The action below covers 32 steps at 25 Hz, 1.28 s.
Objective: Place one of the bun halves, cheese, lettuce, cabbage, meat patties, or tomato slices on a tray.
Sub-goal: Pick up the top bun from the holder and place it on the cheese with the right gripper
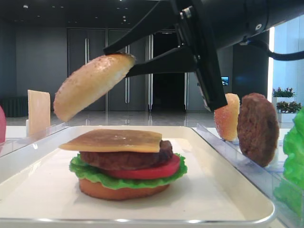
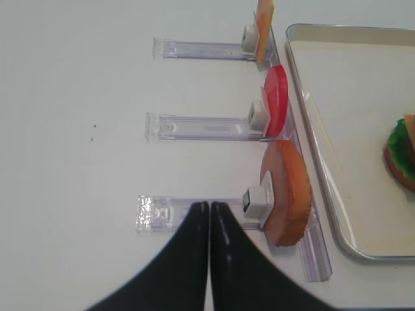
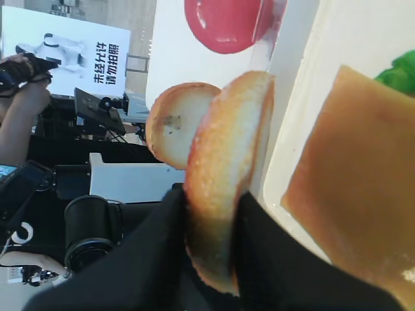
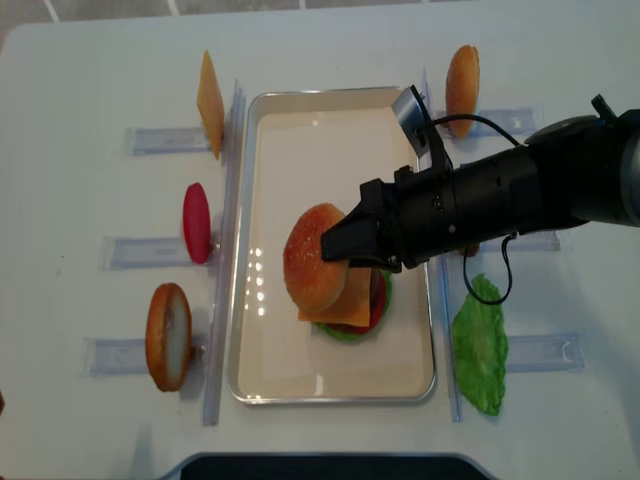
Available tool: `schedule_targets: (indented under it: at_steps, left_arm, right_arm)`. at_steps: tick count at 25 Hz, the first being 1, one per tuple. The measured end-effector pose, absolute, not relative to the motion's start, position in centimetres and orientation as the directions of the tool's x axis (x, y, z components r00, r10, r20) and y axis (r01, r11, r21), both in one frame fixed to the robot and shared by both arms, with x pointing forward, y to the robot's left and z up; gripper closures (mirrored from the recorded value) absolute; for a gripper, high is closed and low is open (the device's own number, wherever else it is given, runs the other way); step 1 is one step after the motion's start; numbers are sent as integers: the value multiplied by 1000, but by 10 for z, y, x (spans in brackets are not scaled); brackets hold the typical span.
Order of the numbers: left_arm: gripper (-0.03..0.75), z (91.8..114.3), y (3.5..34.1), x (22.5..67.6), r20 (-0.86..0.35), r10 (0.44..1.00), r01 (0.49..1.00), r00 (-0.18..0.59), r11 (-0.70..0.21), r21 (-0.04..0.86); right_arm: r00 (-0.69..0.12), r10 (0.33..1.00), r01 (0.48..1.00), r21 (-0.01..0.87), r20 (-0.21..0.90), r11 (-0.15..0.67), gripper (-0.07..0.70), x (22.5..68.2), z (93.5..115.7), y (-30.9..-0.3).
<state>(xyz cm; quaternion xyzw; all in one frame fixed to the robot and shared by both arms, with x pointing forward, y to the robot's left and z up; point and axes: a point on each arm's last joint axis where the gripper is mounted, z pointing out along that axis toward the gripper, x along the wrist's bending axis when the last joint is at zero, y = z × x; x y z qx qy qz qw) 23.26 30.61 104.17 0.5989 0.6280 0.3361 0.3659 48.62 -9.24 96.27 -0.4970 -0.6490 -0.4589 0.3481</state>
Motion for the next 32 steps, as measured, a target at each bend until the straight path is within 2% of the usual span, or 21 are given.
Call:
schedule_targets:
  at_steps: [6, 14, 23, 32]
  left_arm:
    - [715, 1042, 306, 233, -57, 998, 506, -15, 57, 860]
    - [715, 1042, 306, 233, -57, 998, 506, -15, 57, 860]
    - [715, 1042, 306, 233, -57, 998, 506, -15, 57, 860]
    - [715, 1042, 306, 233, -57, 998, 506, -15, 57, 860]
  right_arm:
    - [-232, 300, 972, 210, 925, 105, 434, 488, 950, -93]
    - [-209, 309, 977, 187, 928, 101, 435, 492, 940, -95]
    - [-211, 310, 977, 188, 927, 102, 433, 492, 939, -95]
    - [-215, 317, 976, 191, 924, 106, 384, 494, 939, -100]
